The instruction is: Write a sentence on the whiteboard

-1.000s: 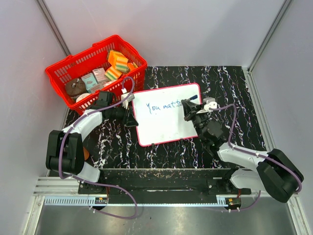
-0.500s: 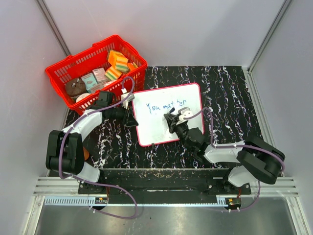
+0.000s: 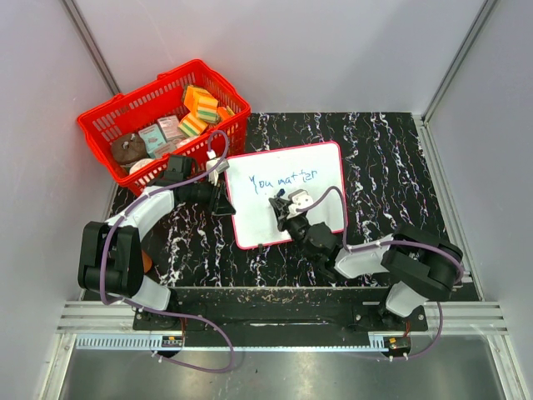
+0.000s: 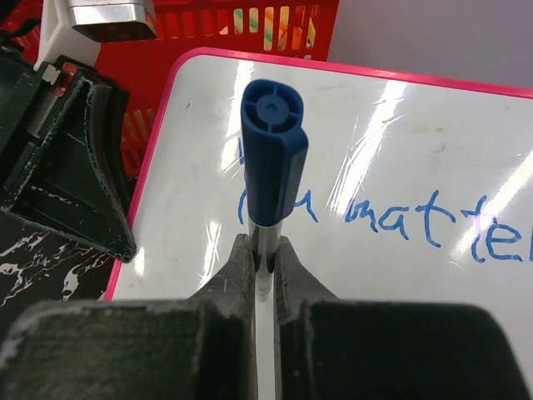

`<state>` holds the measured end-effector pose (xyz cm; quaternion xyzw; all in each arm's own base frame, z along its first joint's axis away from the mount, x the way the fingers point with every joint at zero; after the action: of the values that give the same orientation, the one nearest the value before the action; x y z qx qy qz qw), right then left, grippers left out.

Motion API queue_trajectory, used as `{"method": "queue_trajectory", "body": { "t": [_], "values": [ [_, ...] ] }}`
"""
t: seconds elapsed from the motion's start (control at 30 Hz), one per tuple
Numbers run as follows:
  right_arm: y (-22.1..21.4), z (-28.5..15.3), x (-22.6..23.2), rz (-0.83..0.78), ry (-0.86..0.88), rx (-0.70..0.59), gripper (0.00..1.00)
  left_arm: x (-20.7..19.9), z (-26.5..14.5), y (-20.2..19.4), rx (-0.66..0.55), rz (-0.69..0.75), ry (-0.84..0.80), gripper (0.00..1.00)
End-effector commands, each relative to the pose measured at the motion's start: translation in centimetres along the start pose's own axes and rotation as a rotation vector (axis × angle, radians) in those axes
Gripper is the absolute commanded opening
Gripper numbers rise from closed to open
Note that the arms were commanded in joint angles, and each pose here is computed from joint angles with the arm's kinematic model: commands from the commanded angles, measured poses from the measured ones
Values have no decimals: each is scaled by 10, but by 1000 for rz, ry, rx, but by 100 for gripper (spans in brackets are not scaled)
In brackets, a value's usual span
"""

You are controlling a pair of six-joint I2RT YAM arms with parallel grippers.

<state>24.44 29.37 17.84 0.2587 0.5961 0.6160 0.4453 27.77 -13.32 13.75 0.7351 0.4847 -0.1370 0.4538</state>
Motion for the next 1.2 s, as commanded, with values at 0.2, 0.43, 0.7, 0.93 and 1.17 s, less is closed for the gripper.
{"method": "queue_trajectory", "body": {
  "t": [0.2,0.43,0.7,0.93,1.17],
  "values": [
    [23,14,-2,31,-68,-86,0,-4,-4,15,-55,119,6,0],
    [19,14,5,39,-23,-70,0,-4,-4,15,-55,119,6,0],
    [8,7,9,62,10,-36,0,-4,-4,15,-55,119,9,0],
    [13,7,-3,43,-64,-45,0,-4,-5,15,-58,120,9,0],
    [9,10,-10,37,-137,-29,0,-4,-5,15,-57,120,10,0]
  ]
}}
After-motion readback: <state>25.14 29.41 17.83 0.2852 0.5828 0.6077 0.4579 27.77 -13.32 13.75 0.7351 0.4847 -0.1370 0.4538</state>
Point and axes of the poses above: each gripper's point midway between its finger pads, its own z axis out along the fingers, its own x axis along the line the jaws close on, y = z × x, the point moved 5 cm from there along -z, back along the fingers, and after that the axes turned 15 degrees about -z, right-handed, at the moved point
